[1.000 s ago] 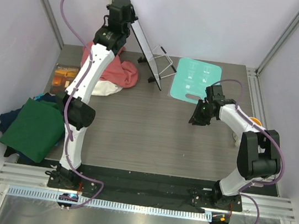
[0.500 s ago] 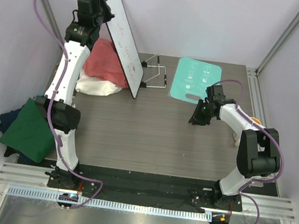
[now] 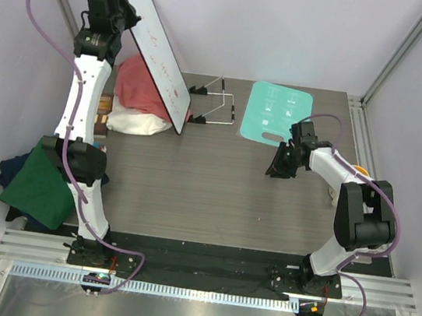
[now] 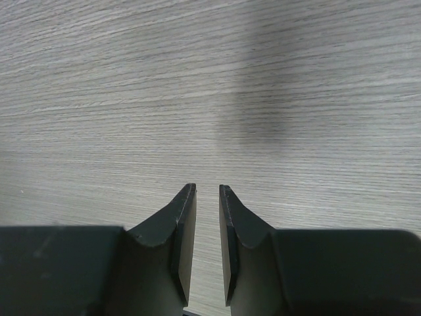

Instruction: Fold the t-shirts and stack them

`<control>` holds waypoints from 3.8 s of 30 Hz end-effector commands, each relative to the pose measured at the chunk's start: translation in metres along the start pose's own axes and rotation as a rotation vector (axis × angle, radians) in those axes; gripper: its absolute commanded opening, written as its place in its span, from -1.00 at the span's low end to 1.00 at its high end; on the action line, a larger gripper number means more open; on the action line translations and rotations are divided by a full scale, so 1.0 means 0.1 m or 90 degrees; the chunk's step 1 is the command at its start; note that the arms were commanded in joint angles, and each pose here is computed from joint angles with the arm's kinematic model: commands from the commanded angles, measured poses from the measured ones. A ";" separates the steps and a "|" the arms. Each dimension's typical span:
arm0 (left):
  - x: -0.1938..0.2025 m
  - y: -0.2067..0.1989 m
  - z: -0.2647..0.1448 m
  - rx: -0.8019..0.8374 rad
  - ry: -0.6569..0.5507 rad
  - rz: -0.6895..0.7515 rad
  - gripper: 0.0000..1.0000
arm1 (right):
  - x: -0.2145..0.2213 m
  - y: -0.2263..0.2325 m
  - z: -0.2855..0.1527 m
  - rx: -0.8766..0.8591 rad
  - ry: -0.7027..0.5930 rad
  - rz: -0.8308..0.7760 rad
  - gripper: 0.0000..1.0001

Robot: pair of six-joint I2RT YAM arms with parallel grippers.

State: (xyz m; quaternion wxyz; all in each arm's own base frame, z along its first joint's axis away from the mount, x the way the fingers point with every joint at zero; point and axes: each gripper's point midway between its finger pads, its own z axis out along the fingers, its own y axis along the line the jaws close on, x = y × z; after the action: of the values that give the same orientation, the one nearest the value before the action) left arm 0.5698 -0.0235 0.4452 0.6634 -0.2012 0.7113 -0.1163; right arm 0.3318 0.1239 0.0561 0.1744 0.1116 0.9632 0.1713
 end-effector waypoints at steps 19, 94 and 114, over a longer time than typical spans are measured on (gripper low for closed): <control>-0.90 -0.16 -0.42 0.072 -0.149 -0.055 -1.00 | 0.02 0.00 0.09 -0.012 0.006 0.009 -0.48; 1.65 0.35 -0.14 -0.153 0.232 0.195 -1.00 | 0.01 0.09 0.11 -0.042 0.032 0.009 -0.07; 1.83 0.17 -0.37 -0.171 0.248 0.341 -1.00 | -0.35 0.31 0.06 -0.070 -0.005 -0.006 -0.08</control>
State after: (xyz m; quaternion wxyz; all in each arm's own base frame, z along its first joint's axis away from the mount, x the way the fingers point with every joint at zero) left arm 0.5524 -0.1008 0.4072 0.6579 -0.1970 0.7260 -0.0363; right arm 0.3330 0.1362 0.0461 0.1398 0.1129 0.9625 0.2032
